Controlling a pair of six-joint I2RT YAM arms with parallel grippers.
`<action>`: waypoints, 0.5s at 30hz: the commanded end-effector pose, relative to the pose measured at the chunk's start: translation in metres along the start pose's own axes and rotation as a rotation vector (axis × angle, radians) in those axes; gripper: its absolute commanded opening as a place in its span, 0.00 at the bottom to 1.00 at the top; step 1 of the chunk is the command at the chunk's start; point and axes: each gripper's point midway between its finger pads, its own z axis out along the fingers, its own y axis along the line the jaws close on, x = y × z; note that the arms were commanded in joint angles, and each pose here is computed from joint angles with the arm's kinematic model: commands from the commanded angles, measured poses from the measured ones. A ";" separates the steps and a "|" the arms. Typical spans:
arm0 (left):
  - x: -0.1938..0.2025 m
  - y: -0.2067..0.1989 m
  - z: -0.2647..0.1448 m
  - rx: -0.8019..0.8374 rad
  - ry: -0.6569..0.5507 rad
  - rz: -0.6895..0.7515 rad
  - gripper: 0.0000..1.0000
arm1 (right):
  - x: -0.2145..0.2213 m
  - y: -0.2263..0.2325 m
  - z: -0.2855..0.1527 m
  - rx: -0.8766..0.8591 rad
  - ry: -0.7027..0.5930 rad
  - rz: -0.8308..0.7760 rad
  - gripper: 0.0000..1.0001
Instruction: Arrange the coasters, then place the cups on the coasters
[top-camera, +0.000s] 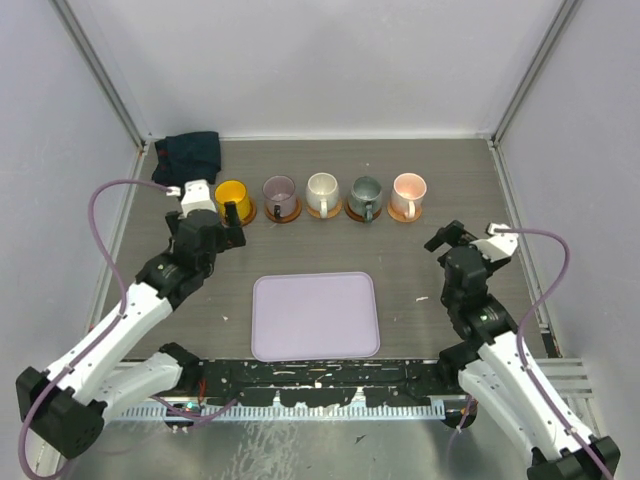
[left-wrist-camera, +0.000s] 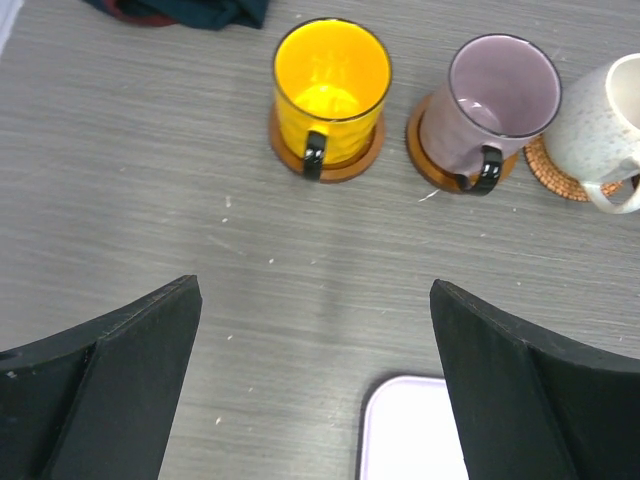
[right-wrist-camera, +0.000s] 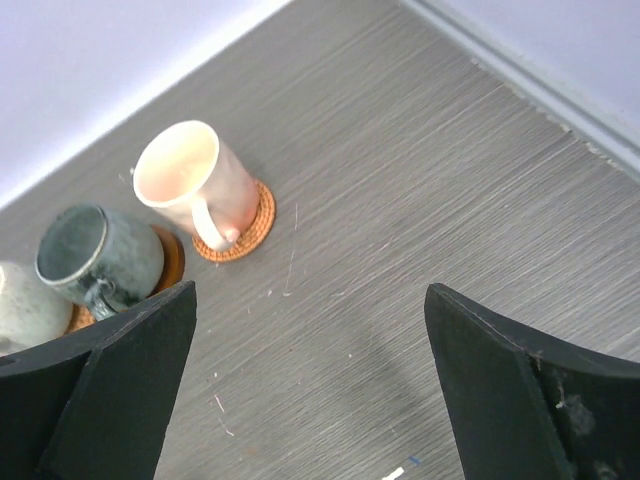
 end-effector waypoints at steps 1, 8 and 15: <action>-0.004 0.034 -0.027 -0.109 -0.010 -0.056 0.98 | -0.019 -0.022 -0.010 0.078 -0.078 0.059 1.00; -0.007 0.078 -0.064 -0.245 -0.029 -0.117 0.98 | -0.041 -0.047 -0.028 0.140 -0.182 0.191 1.00; -0.014 0.101 -0.090 -0.242 -0.163 -0.235 0.98 | -0.055 -0.068 -0.044 0.138 -0.290 0.324 1.00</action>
